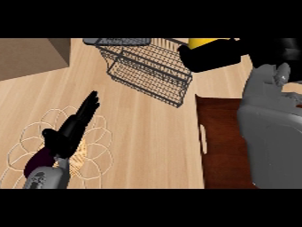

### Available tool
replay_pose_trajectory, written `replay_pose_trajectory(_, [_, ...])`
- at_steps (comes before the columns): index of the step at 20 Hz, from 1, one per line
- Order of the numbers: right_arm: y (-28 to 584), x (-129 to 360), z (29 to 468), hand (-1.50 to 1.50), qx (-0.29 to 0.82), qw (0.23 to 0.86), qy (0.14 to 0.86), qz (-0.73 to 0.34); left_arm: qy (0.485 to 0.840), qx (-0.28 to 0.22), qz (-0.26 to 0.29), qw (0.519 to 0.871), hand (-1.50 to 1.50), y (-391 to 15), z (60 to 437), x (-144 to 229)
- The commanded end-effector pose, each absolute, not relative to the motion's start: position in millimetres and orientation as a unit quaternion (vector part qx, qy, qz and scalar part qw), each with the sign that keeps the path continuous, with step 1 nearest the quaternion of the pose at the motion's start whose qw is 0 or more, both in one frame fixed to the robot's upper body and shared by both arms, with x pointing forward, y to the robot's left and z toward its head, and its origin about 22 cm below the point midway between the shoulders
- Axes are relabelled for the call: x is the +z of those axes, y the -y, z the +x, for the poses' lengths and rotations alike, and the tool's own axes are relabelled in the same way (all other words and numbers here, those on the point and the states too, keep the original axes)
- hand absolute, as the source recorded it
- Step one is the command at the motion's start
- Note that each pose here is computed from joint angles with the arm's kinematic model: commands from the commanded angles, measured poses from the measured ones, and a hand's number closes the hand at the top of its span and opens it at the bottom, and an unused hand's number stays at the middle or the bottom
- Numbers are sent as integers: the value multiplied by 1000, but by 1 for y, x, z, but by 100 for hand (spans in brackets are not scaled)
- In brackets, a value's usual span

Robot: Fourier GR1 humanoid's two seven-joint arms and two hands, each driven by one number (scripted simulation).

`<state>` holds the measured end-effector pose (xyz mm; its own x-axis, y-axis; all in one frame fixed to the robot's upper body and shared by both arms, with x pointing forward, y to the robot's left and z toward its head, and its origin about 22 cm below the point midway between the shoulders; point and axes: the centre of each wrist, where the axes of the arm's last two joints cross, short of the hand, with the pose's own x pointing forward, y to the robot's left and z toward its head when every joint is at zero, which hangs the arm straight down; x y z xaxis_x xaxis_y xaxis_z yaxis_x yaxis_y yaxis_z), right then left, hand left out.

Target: Pick the lemon from the tray and place it in the tiered basket

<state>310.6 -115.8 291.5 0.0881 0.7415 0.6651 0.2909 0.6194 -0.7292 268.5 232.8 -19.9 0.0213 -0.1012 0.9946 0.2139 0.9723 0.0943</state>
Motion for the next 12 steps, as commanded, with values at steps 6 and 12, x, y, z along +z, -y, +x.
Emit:
replay_pose_trajectory(6, [56, 309, 380, 150, 192, 665, 611, -383, 692, -114, -46, 711, 0, -212, 276, -17])
replay_pose_trajectory(12, [41, 290, 416, 150, 208, 674, 608, -365, 694, -114, -50, 710, 0, -249, 270, -15])
